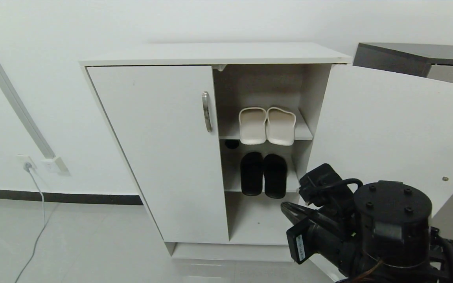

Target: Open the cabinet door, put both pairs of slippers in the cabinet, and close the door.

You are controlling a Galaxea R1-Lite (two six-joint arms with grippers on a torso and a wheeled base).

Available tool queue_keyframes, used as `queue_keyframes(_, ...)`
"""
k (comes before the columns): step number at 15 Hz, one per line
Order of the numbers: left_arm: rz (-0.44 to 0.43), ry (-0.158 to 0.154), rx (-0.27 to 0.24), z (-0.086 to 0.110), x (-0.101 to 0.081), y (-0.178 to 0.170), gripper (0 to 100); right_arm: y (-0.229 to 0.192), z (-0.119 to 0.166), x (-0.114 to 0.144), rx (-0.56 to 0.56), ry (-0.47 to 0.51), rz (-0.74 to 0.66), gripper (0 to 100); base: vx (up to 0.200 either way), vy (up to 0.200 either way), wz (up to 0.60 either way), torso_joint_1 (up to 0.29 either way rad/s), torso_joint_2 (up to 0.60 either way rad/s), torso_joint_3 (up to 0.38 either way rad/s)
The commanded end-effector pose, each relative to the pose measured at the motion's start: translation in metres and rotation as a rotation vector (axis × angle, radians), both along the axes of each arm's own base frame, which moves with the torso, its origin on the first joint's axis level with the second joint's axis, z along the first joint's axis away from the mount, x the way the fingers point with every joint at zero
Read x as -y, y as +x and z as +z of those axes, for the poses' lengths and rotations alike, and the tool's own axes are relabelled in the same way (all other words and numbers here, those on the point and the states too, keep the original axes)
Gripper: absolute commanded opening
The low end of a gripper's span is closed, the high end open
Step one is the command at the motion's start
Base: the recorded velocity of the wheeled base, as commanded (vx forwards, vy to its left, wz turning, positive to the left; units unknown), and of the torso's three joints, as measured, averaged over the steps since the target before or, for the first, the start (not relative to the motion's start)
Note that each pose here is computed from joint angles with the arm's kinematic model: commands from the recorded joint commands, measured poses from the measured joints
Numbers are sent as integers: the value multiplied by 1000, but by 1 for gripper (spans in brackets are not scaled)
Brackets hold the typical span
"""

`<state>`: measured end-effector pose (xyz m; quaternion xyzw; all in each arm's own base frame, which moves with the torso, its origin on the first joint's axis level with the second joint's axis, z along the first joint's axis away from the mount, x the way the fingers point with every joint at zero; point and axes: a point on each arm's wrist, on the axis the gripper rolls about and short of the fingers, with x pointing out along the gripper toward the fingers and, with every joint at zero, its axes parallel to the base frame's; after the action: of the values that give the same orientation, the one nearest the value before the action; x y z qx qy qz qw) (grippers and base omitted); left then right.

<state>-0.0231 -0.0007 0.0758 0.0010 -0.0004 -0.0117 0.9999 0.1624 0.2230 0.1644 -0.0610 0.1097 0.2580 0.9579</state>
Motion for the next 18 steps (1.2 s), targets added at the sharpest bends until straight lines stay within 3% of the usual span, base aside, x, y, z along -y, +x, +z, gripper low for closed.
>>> queue_keyframes(1,0,1,1,0,0,0,0,1,-2,-1,-2,-3,1,0,0,0,0,36,-486,-369)
queue_keyframes(9,0,4,1,0,0,0,0,0,-1,-1,0,1,1,0,0,0,0,87,-472,-357)
queue_keyframes(18,0,1,1,0,0,0,0,2,-6,-3,-11,-13,0,0,0,0,0,165,-486,-324)
